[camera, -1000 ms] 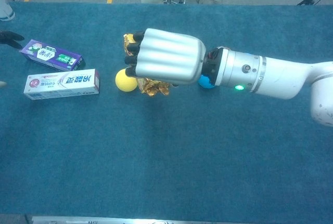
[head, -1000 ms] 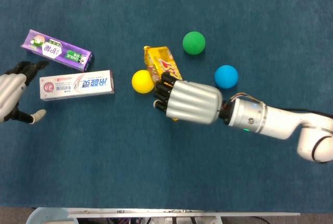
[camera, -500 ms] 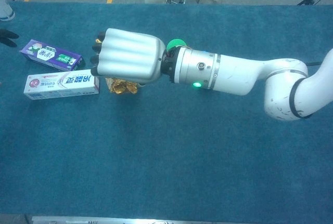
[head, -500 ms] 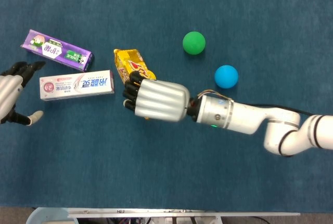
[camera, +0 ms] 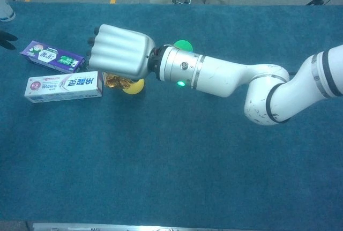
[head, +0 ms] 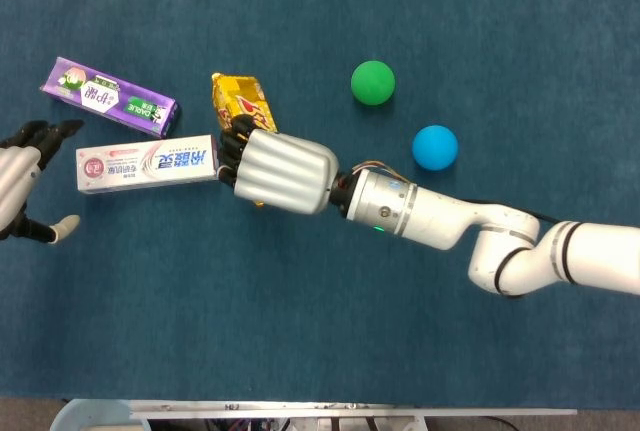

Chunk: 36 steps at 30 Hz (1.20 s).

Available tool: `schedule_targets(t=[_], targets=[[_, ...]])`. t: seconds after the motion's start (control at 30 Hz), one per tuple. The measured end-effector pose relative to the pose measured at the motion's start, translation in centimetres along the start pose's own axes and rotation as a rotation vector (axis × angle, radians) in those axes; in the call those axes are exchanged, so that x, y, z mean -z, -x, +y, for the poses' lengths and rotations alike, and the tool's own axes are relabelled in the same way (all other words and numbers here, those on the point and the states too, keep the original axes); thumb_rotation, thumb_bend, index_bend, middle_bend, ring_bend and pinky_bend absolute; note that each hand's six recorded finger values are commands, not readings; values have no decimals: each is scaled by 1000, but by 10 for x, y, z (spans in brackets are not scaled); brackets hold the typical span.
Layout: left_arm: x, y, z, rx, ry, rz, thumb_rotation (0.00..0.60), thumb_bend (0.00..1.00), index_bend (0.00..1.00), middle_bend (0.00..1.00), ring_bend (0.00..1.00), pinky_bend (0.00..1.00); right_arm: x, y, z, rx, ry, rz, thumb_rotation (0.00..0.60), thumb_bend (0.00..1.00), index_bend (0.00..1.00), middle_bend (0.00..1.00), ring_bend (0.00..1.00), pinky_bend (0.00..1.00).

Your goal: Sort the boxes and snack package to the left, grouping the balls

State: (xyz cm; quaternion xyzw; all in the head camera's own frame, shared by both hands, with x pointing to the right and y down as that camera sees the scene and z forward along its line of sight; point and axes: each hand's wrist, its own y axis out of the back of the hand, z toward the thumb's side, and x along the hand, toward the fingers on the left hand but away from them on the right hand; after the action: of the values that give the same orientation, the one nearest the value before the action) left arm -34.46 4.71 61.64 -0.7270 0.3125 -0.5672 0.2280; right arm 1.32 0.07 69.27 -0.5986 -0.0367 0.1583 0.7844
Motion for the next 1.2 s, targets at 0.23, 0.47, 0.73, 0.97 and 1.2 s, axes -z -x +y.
schedule_targets(t=[0.23,0.47,0.73,0.97,1.2], targets=[[-3,-1,-1,3,-3,-4,600,270,0,123,0,141,-16,9,0,7,-32,35,600,0,558,440,314,380],[-1,1,0,-3,1,3,600,269,0,123,0,141,-20,11,-4,-21,-68,13,600,0,82,225,155,257],[-3,2,1,-5,-1,-7,600,269,0,124,0,141,-8,2,-3,-66,-48,-38,600,0,6,174,119,231],[-4,1,2,-4,-3,-11,600,270,0,124,0,141,13,-18,4,-82,37,-65,600,0,28,188,119,254],[-4,-1,-1,6,-5,-14,600,270,0,124,0,141,22,-54,-9,-207,137,-39,600,0,155,266,170,398]])
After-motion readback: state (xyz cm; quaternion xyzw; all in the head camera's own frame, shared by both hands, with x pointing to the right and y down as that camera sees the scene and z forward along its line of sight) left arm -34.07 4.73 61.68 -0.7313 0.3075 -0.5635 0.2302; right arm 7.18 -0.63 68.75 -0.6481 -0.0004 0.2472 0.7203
